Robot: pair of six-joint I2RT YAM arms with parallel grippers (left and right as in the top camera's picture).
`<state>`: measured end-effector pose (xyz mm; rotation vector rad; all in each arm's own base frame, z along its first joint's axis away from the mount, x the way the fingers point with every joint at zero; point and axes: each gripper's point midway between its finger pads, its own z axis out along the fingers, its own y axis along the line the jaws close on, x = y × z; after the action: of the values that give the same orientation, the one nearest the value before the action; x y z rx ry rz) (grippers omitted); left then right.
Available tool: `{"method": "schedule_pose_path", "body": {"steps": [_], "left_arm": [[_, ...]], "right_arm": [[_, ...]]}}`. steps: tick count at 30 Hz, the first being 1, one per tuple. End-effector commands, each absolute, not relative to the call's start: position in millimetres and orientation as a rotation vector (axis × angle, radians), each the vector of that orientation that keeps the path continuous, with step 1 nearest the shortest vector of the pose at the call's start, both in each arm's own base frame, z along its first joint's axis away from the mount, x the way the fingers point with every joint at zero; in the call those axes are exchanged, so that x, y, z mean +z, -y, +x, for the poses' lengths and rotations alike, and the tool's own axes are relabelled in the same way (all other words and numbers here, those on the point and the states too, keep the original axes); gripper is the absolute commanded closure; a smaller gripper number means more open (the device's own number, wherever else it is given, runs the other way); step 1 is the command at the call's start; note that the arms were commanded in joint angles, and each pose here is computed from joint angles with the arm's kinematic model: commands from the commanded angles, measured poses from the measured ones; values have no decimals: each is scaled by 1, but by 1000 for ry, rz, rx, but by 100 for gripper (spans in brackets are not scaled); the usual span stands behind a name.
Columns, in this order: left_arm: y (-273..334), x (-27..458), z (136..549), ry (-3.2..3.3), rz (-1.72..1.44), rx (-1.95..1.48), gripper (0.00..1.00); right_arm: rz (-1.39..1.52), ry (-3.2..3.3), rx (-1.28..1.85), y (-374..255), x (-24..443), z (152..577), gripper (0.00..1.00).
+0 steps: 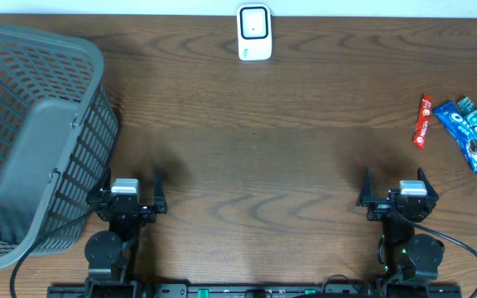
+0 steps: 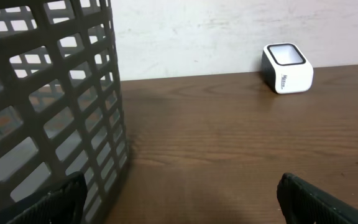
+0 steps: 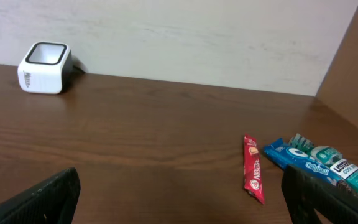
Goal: Scan the item barcode
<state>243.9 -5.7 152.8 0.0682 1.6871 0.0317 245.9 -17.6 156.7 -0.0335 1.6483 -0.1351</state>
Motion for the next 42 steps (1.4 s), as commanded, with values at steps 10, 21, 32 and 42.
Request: {"method": "schedule_pose_path", "body": {"steps": [10, 21, 32, 42], "left_arm": [[-6, 137, 244, -1723, -46, 27, 2], [-6, 136, 244, -1726, -46, 27, 2], [-6, 136, 244, -1726, -46, 27, 2], [-6, 136, 244, -1726, -46, 27, 2]], "right_arm": [[-24, -1647, -128, 17, 157, 246, 1], [-24, -1647, -128, 17, 157, 246, 1], [-24, -1647, -128, 17, 157, 246, 1], [-24, -1647, -128, 17, 157, 246, 1]]}}
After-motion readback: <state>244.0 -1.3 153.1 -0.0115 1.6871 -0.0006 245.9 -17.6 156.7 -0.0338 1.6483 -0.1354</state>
